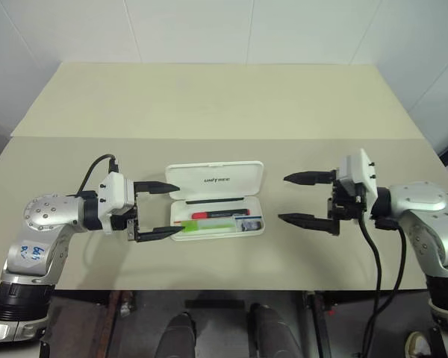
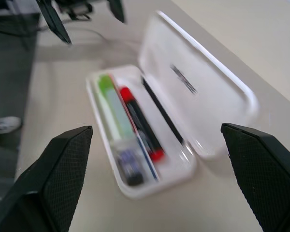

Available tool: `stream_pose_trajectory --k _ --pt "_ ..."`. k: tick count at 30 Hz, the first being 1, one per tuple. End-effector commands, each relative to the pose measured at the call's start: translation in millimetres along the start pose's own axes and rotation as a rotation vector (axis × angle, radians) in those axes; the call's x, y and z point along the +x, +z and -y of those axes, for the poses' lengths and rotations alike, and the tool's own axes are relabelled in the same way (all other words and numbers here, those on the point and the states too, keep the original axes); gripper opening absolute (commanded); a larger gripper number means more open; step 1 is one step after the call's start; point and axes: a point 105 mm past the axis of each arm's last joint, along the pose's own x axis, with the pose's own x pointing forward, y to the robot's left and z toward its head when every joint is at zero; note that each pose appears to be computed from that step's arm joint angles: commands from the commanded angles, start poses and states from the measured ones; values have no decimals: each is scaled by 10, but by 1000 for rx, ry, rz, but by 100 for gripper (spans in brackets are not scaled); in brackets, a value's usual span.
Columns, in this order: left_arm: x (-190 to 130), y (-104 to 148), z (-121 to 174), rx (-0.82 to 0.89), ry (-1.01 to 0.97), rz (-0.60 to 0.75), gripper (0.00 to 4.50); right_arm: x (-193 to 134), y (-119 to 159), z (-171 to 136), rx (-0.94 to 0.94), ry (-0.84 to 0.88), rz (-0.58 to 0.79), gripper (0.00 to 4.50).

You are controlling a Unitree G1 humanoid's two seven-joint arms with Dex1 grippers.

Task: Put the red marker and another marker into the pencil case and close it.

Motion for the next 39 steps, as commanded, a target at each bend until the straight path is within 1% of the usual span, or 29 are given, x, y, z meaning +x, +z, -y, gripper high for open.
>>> stream_pose_trajectory --k 1,2,3,4,9,10,12,15,18,21,24,25,31,33,36,39 --pt "-27 31 -60 18 26 22 291 -37 203 23 -81 -47 44 450" --pt "-15 27 -65 19 25 22 251 -21 214 14 -84 -47 48 450" --pt "-8 26 -68 19 24 22 225 -12 218 7 -85 -47 49 450" --pt "-2 30 -75 21 24 25 183 -1 217 1 -85 -48 49 450" --pt "3 58 -108 36 37 41 10 15 203 -3 -82 -54 44 450" --pt "-12 114 -172 56 82 70 2 18 196 4 -81 -58 43 450" --pt "-34 180 -248 78 138 105 2 21 188 11 -80 -62 41 450" --pt "-88 354 -472 76 283 194 2 38 173 8 -70 -65 42 450" --pt "-131 421 -635 56 393 232 2 47 162 5 -65 -67 43 450" --pt "-185 407 -785 45 493 226 2 57 163 0 -61 -67 48 450" --pt "-201 201 -966 22 591 106 2 72 171 -21 -61 -66 52 450" --pt "-189 152 -996 6 604 85 2 75 177 -27 -62 -66 54 450" --pt "-65 -29 -1046 -58 593 9 2 79 220 -39 -70 -76 67 450" --pt "4 -26 -1028 -71 560 23 2 82 232 -40 -73 -80 71 450" --pt "178 -38 -929 -99 449 24 2 87 235 -51 -74 -85 76 450" --pt "228 4 -837 -117 364 54 2 86 234 -58 -72 -91 78 450"
